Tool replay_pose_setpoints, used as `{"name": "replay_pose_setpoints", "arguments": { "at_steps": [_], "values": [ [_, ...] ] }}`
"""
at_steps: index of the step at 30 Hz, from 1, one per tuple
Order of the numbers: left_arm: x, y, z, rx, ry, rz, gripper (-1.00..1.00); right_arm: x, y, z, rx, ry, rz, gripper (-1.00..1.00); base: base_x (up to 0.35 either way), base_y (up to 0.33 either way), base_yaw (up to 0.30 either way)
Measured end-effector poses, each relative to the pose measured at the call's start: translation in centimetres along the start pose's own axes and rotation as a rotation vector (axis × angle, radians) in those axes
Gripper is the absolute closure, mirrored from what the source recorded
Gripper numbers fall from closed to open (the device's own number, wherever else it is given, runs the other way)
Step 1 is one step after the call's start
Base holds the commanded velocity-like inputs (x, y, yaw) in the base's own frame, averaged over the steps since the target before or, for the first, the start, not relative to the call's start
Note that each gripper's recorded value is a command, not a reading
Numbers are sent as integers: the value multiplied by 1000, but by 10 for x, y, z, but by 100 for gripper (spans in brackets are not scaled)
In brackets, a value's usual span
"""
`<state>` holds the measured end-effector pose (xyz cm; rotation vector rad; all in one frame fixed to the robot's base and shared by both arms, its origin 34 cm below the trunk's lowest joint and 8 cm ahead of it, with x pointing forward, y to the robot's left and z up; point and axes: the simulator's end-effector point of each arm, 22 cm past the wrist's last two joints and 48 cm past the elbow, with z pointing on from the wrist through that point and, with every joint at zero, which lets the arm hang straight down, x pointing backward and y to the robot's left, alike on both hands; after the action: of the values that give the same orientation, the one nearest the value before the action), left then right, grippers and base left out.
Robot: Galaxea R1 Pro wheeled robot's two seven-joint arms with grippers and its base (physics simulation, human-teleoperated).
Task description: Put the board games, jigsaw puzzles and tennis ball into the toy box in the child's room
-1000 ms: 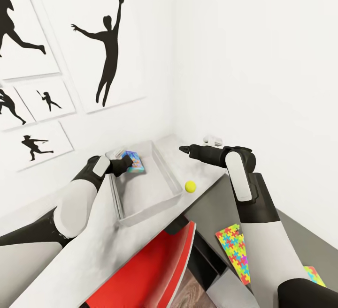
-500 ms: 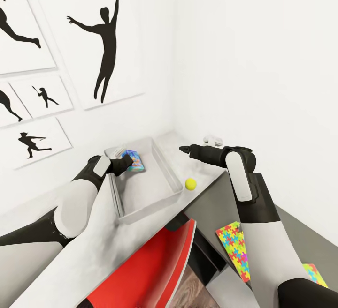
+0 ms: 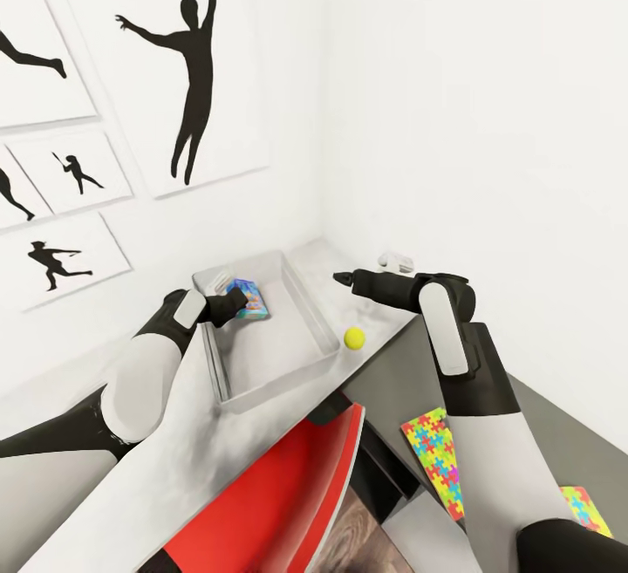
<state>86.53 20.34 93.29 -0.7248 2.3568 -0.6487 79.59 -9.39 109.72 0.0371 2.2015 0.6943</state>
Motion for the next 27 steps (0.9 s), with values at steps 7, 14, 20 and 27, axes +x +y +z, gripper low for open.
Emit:
{"name": "replay_pose_setpoints", "arguments": {
  "at_steps": [7,14,20,27],
  "values": [
    [-4,-1,-1,1,-10,0,100,-5,4,-9,-9,-30,-9,-100,0,0,0],
    [-4,-1,-1,2,-10,0,-100,-5,5,-9,-11,-32,-11,-100,0,0,0],
    [-3,-2,0,4,-10,0,-100,-5,5,-9,-11,-32,-11,-100,0,0,0],
    [-4,-1,-1,2,-11,0,-100,-4,5,-9,-10,-31,-10,-100,0,0,0]
  ]
}}
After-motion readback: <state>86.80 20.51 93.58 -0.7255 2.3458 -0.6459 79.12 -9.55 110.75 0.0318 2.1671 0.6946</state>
